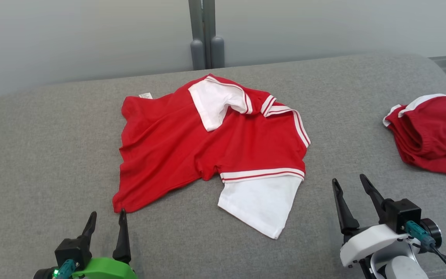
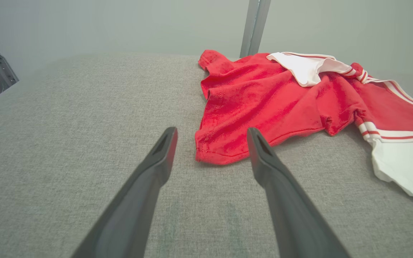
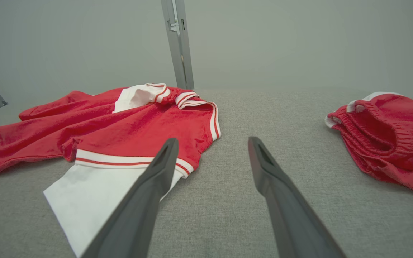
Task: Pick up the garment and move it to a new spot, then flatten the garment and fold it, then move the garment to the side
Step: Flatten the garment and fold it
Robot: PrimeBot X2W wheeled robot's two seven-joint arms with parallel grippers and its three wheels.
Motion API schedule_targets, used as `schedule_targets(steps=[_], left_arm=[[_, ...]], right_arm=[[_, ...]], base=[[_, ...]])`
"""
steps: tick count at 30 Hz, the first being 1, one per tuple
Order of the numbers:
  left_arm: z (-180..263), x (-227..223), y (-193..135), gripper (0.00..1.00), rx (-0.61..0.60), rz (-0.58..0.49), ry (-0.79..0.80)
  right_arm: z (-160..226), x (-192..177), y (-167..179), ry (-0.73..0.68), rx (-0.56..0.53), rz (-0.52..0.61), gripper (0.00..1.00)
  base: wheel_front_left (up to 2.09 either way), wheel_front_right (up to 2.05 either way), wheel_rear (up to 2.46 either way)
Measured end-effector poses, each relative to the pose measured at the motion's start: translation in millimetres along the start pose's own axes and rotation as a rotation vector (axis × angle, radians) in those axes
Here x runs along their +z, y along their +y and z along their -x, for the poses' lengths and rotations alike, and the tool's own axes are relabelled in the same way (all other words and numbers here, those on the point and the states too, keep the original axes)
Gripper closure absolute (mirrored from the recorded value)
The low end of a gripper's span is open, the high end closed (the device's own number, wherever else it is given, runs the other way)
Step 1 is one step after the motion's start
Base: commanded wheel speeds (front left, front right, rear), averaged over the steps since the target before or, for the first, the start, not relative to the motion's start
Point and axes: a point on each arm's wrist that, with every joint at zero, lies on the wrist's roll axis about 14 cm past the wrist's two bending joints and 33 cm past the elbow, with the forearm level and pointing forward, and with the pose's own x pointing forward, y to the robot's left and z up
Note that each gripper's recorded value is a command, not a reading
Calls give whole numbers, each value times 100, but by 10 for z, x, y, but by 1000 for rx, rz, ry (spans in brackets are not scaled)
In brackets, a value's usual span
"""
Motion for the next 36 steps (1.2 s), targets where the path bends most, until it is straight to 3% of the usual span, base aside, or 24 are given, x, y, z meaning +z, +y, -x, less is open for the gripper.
schedule_targets(steps=[7,15,36], left_arm=[[44,142,-102,0,-37,-23,-46],[51,190,-159,0,-58,-21,-62],[90,175,-44,0,-15,-29,-60]], right_arm=[[317,86,-144,-33,-70,-10,0],[377,170,-161,-60,-80,-4,0],[229,56,161,-23,23,-7,0]], base=[[0,0,0],[0,0,0],[0,0,0]])
